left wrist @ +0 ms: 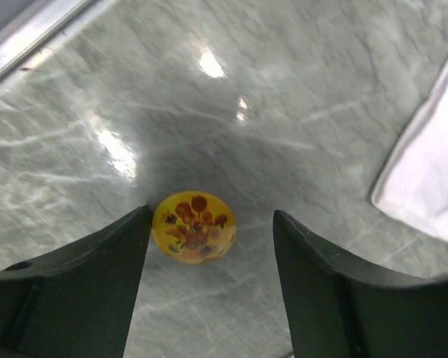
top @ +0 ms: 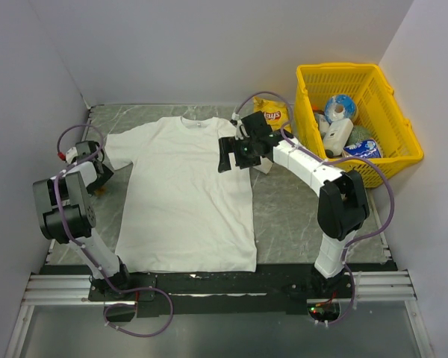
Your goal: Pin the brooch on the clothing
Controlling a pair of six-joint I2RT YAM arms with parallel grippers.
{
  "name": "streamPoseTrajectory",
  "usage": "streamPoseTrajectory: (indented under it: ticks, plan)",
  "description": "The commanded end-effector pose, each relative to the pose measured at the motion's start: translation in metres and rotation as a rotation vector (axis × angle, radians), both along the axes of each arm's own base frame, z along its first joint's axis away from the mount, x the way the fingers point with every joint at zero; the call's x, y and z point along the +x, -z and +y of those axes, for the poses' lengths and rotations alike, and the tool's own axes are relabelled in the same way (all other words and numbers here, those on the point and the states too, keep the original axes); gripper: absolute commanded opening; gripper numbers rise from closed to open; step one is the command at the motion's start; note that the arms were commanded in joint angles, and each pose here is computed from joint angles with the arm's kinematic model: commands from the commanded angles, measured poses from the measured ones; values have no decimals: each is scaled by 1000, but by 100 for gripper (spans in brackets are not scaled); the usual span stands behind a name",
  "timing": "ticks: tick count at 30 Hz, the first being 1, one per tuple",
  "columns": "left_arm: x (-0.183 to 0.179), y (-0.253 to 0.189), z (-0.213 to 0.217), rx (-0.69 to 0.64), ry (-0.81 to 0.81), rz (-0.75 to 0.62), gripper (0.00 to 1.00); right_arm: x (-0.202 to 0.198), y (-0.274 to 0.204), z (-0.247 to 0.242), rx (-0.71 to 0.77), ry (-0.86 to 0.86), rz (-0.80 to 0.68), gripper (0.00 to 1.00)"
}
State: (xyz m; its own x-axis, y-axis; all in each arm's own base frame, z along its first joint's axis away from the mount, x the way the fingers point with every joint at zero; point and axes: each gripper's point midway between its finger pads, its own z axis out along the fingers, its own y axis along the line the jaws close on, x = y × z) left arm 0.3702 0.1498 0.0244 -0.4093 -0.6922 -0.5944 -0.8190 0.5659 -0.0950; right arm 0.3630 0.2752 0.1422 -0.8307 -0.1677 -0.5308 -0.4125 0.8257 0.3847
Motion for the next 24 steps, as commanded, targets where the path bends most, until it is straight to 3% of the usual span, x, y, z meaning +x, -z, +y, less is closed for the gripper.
streamPoseTrajectory:
  ticks: [1,8,12,15,24]
  plan:
    - [-9,8,-21,-17,16,46,69,-1,-26,3,24,-1,-62,100]
    - [-13,17,-21,-9,17,75,63,0,-22,8,9,-2,-52,100]
    - [-11,20,-22,-16,25,64,43,-1,-21,11,-2,-6,-49,100]
    - [-11,24,-23,-19,34,68,37,-2,-20,14,-6,-8,-46,100]
    - [5,-1,-29,-37,70,-34,30,-4,-16,26,-41,-21,-38,100]
